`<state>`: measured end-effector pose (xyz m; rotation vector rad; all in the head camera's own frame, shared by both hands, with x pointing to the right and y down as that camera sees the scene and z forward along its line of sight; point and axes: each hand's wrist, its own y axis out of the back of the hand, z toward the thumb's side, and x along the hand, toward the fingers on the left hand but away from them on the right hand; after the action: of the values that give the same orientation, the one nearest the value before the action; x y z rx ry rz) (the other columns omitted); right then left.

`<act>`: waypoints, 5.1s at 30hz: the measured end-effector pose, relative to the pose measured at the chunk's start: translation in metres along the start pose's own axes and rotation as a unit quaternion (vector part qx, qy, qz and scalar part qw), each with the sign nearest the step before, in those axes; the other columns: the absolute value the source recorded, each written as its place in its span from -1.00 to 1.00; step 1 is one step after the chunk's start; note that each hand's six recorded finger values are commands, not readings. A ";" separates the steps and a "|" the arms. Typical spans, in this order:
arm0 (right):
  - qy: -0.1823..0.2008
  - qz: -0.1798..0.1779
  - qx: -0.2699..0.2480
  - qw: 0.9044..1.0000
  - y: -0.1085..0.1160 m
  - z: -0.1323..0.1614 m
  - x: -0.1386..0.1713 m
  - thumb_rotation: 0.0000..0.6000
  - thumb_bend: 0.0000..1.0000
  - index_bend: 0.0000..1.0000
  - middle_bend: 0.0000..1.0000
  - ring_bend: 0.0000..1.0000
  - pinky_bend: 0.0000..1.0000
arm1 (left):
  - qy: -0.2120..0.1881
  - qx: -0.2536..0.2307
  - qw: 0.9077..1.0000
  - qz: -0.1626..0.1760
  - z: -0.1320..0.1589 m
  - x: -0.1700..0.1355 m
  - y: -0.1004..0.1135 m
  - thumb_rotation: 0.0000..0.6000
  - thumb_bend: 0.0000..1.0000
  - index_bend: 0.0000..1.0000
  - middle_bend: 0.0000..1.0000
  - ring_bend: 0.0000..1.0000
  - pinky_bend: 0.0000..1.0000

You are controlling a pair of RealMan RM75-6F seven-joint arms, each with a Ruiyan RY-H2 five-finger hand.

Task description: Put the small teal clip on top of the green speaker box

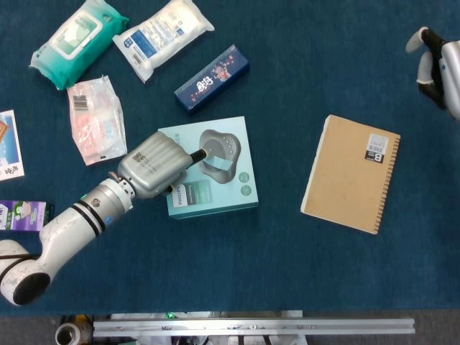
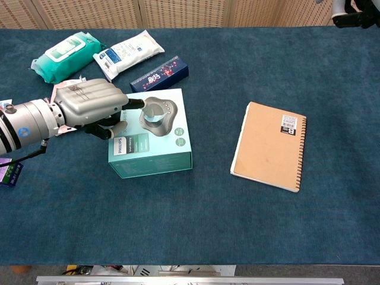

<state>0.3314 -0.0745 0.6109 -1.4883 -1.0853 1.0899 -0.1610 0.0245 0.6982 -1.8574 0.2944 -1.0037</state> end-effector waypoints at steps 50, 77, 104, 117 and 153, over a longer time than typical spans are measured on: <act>-0.004 0.001 -0.004 1.000 -0.001 -0.004 0.005 1.00 0.33 -0.06 0.79 0.86 1.00 | 0.006 0.001 1.000 0.003 -0.001 -0.011 -0.001 1.00 0.25 -0.57 0.99 1.00 0.84; -0.008 0.001 -0.005 1.000 0.000 -0.009 0.007 1.00 0.33 -0.06 0.79 0.86 1.00 | -0.005 0.005 1.000 0.000 0.011 -0.009 -0.006 1.00 0.25 -0.57 0.98 1.00 0.84; -0.008 0.002 -0.005 1.000 0.000 -0.008 0.008 1.00 0.33 -0.06 0.79 0.86 1.00 | 0.012 0.003 1.000 0.000 -0.001 -0.009 -0.006 1.00 0.25 -0.57 0.98 1.00 0.84; -0.017 -0.012 0.000 1.000 0.009 -0.018 0.012 1.00 0.31 -0.06 0.79 0.86 1.00 | 0.045 -0.007 0.998 0.037 -0.020 -0.025 0.009 1.00 0.24 -0.61 0.82 0.89 0.81; -0.184 0.006 0.033 0.982 0.025 -0.161 0.157 1.00 -0.32 -0.18 0.02 -0.16 0.07 | 0.390 -0.118 0.888 0.211 -0.124 -0.233 -0.035 1.00 -0.20 -0.75 -0.43 -0.52 -0.35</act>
<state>0.5230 0.0438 0.5903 -1.2716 -1.2781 1.4343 -0.4083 0.0983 0.6318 -1.4013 1.2921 -1.3973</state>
